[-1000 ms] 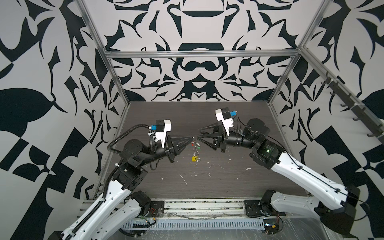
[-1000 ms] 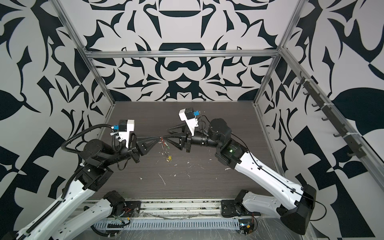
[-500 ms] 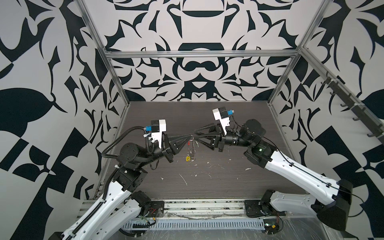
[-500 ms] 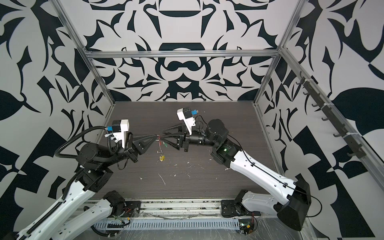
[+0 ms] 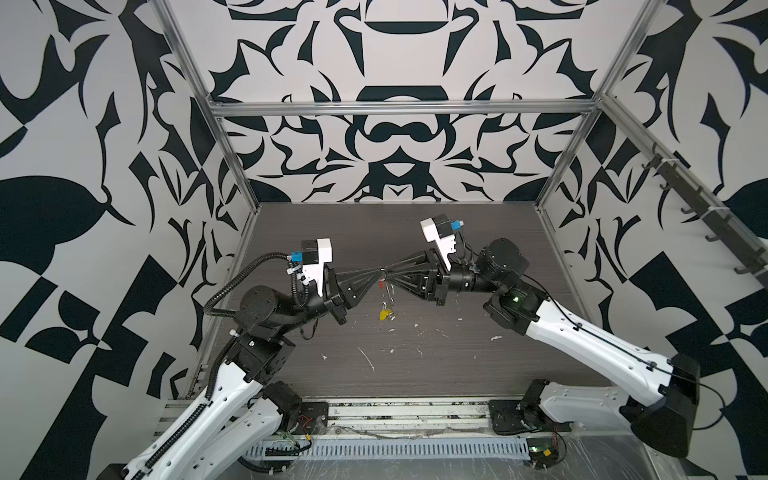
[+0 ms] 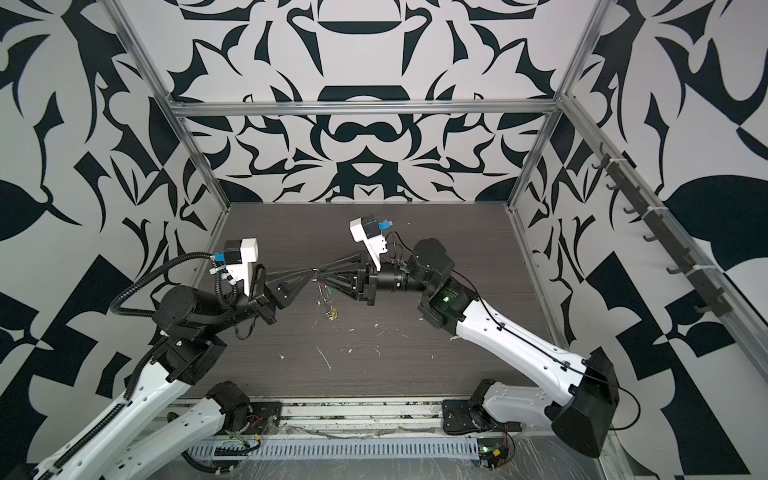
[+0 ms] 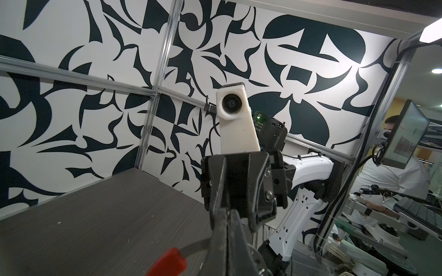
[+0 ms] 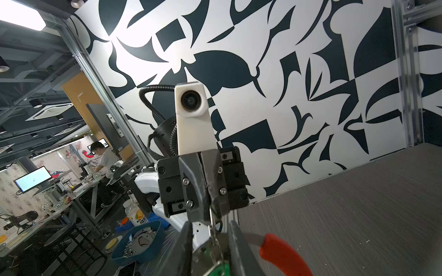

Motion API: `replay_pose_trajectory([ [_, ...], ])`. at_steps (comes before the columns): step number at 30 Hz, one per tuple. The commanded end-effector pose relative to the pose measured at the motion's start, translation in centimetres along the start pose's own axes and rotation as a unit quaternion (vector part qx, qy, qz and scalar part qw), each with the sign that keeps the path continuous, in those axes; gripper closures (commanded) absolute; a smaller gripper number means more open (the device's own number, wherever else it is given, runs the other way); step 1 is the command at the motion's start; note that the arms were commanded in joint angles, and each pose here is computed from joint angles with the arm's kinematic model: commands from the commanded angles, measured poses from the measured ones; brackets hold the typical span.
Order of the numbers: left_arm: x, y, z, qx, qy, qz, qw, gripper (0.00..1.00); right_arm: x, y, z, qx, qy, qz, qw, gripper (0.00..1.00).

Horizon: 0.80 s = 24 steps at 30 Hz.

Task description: Remove the keys from the keyring

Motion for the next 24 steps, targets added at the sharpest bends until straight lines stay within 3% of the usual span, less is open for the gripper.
replay_pose_trajectory([
  [1,-0.7,-0.4,-0.8,-0.023,0.016,0.007,1.0,1.0,1.5,0.0,-1.2,-0.015,-0.025,-0.029,0.999,0.74],
  [12,-0.7,-0.2,-0.8,-0.018,0.01,0.011,1.0,1.0,1.5,-0.1,-1.0,-0.008,-0.025,-0.022,0.999,1.0],
  [16,-0.7,-0.3,-0.8,-0.012,0.004,0.007,1.0,1.0,1.5,-0.2,-1.0,0.0,-0.026,-0.011,1.0,1.0],
  [20,-1.0,-0.8,-0.7,0.002,-0.001,-0.007,1.0,0.63,1.8,-0.8,-0.7,0.037,-0.033,0.013,0.999,1.0],
  [22,-1.2,-1.1,-0.6,0.016,-0.004,-0.015,1.0,0.54,2.0,-1.1,-0.4,0.059,-0.039,0.025,0.997,1.0],
  [24,-1.3,-1.3,-0.4,0.036,-0.008,-0.024,0.999,0.53,2.2,-1.4,-0.2,0.086,-0.041,0.036,0.995,1.0],
])
Point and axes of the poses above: each gripper's point midway between its finger pads, its own y axis out along the fingers, its own x axis along the line the jaws close on, z = x × y, the point moved 6 cm from there along -y, back along the fingers, and after that the axes turned 2 degrees about -y, right-handed, at the moved point
